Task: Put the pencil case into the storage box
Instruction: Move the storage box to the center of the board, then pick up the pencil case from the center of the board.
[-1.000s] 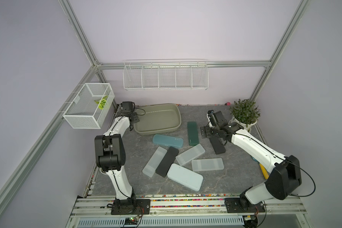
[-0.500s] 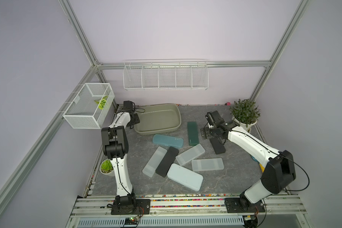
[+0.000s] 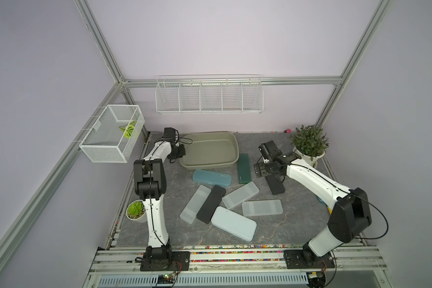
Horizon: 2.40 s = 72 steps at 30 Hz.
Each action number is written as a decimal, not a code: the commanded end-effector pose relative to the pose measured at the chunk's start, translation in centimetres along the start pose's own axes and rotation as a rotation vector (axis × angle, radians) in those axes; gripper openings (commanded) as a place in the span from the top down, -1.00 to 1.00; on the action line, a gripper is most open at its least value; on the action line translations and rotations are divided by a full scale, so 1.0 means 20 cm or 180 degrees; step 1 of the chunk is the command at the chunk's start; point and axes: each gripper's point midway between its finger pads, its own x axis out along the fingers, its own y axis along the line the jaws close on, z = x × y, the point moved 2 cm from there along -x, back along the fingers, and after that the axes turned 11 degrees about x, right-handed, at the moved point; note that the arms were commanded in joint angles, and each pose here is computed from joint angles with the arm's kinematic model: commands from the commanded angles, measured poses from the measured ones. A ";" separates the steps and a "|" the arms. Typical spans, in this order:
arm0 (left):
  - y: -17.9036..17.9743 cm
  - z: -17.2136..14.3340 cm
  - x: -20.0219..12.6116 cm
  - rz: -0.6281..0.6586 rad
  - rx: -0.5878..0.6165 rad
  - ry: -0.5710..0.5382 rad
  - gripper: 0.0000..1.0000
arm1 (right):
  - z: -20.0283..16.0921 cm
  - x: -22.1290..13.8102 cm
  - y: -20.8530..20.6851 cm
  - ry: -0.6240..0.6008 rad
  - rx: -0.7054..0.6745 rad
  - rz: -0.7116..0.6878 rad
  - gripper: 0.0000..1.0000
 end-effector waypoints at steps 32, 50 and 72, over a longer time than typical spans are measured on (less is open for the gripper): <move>-0.35 0.09 -0.68 0.0254 0.0027 -0.0789 -0.38 | -0.24 0.44 -0.32 0.1051 0.0595 -0.0229 -0.98; -0.29 0.06 -0.89 0.0460 -0.0013 -0.0858 -0.09 | -0.31 0.59 -0.37 0.1406 0.0820 -0.0218 -0.18; -0.17 -0.05 -0.99 0.0783 -0.0534 -0.0917 -0.09 | 0.31 -0.01 0.32 0.0523 0.0796 0.0854 0.05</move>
